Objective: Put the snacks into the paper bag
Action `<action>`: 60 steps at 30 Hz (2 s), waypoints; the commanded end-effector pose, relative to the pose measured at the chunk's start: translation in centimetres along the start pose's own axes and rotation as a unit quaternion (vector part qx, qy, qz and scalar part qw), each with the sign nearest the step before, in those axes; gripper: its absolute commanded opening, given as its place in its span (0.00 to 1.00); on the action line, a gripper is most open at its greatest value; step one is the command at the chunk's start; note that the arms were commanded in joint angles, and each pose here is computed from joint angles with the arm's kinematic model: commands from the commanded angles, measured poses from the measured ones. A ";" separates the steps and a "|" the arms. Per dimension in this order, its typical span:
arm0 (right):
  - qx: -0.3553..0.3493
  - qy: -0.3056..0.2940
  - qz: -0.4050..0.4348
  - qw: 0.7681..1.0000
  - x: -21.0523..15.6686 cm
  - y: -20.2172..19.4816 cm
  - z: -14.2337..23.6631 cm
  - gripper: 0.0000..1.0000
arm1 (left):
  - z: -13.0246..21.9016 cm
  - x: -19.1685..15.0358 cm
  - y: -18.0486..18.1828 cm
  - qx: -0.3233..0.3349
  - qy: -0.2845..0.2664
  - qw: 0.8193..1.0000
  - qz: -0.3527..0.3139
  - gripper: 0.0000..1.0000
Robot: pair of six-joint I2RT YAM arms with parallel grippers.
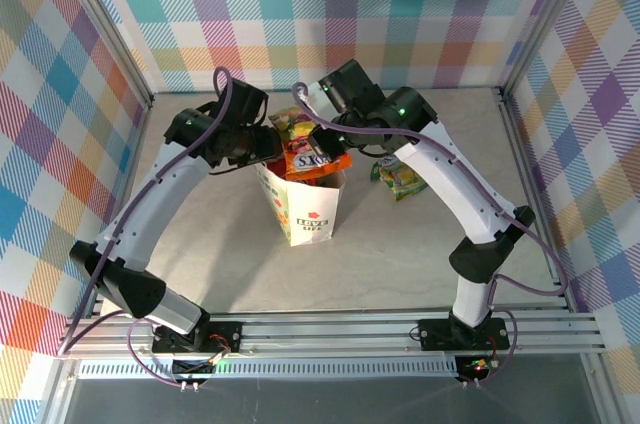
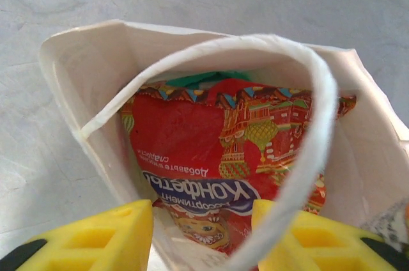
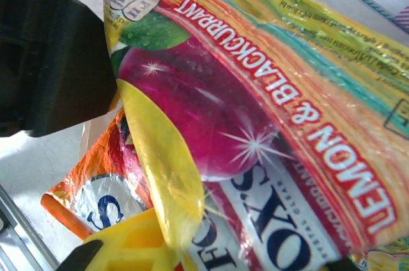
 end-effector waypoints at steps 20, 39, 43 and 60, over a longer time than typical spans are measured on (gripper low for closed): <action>-0.001 -0.046 0.011 0.999 3.0 0.0 -1.4 0.00 | 3.1 -0.9 3.4 0.061 -0.039 0.997 0.011 0.16; -0.042 -0.034 0.020 0.998 3.5 -0.7 -4.1 0.00 | 4.3 -2.1 5.0 0.045 -0.037 0.998 0.012 0.03; -0.027 -0.026 0.021 0.999 3.3 -0.5 -4.5 0.00 | 4.3 -2.2 5.3 0.044 -0.034 0.998 0.012 0.03; 0.034 0.060 0.040 0.997 0.1 2.4 -6.5 0.00 | 3.6 -1.6 5.3 0.025 -0.026 0.999 0.018 0.03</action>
Point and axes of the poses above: each hand's point on the last joint's axis, 136 mm out from that joint toward the fingers, its own z axis back along the fingers, its own y axis along the line the jaws close on, x = y × z, the point moved 9 cm from there along z, back along the fingers, and after that the axes turned 7 degrees about z, right-handed, at the moved point
